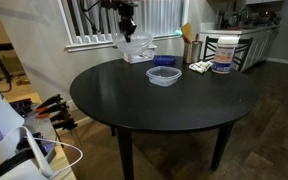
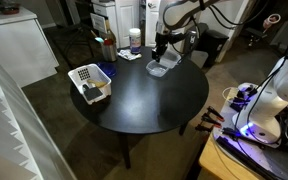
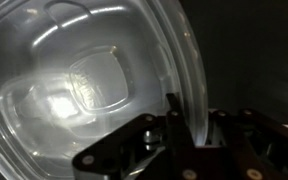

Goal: Pile up the boxes

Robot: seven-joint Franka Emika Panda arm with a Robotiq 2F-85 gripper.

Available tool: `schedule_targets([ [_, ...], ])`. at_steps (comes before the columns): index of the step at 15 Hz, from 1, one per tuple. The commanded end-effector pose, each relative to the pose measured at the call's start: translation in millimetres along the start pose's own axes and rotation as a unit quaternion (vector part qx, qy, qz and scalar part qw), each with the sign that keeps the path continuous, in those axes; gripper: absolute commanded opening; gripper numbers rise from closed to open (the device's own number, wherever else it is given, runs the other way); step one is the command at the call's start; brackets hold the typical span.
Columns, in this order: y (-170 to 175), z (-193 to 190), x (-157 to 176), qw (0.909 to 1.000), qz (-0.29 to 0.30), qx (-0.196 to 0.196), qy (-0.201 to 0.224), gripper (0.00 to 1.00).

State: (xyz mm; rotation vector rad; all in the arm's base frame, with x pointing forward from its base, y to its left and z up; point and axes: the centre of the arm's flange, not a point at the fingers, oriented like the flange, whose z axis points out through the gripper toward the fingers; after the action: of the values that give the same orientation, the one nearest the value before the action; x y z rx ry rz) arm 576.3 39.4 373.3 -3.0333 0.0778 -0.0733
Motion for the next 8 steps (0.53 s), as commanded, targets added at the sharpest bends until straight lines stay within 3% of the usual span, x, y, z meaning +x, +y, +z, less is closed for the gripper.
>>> schedule_targets([
  [1, 27, -3, 53, 0.9993, 0.029, 0.022, -0.008, 0.01],
  [8, 62, 26, 112, 0.9952, 0.091, 0.032, 0.012, 0.01],
])
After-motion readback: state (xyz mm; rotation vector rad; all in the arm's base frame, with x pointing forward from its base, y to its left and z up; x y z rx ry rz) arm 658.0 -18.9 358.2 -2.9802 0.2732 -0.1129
